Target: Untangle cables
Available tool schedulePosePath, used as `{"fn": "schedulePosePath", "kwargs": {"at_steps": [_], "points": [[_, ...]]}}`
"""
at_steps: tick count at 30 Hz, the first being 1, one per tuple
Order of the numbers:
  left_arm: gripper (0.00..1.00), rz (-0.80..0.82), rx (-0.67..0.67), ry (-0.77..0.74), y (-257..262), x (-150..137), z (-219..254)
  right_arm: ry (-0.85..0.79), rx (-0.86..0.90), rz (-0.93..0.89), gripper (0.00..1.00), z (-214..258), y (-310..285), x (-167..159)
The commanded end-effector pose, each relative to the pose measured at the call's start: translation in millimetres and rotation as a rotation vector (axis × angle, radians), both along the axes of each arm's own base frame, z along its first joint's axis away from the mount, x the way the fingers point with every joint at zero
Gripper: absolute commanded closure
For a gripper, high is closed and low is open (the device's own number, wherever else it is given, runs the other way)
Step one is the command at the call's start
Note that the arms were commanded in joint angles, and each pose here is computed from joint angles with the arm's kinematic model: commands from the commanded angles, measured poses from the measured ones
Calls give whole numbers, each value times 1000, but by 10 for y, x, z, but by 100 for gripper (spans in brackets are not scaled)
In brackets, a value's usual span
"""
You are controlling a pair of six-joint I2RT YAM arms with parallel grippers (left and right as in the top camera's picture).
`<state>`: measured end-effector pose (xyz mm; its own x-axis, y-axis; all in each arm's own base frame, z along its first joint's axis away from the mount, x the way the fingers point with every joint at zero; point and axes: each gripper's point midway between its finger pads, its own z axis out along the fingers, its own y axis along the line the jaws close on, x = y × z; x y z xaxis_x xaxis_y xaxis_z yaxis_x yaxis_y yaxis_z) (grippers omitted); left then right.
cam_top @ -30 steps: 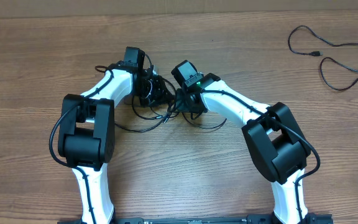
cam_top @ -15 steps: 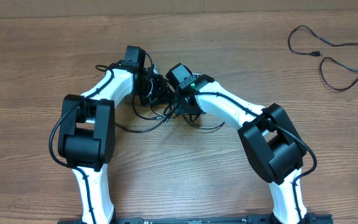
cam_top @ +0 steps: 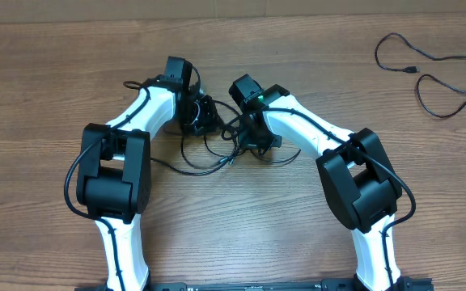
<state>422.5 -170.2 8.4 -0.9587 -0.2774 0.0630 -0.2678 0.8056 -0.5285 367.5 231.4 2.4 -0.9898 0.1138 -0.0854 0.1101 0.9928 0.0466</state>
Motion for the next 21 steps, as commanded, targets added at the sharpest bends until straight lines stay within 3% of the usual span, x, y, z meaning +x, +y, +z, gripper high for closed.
{"fn": "schedulePosePath", "kwargs": {"at_steps": [1, 4, 8, 14, 21], "points": [[70, 79, 238, -48, 418, 217, 145, 29, -32, -33, 84, -145, -131, 7], [66, 109, 262, -76, 459, 313, 427, 28, -31, -32, 84, -145, -128, 8], [62, 131, 120, -73, 189, 385, 654, 25, -11, -31, 84, -144, -88, 24], [62, 150, 95, -68, -50, 423, 559, 22, -6, -30, 84, -143, -77, 32], [60, 65, 95, -24, -426, 214, 398, 19, -5, -30, 84, -142, -74, 39]]}}
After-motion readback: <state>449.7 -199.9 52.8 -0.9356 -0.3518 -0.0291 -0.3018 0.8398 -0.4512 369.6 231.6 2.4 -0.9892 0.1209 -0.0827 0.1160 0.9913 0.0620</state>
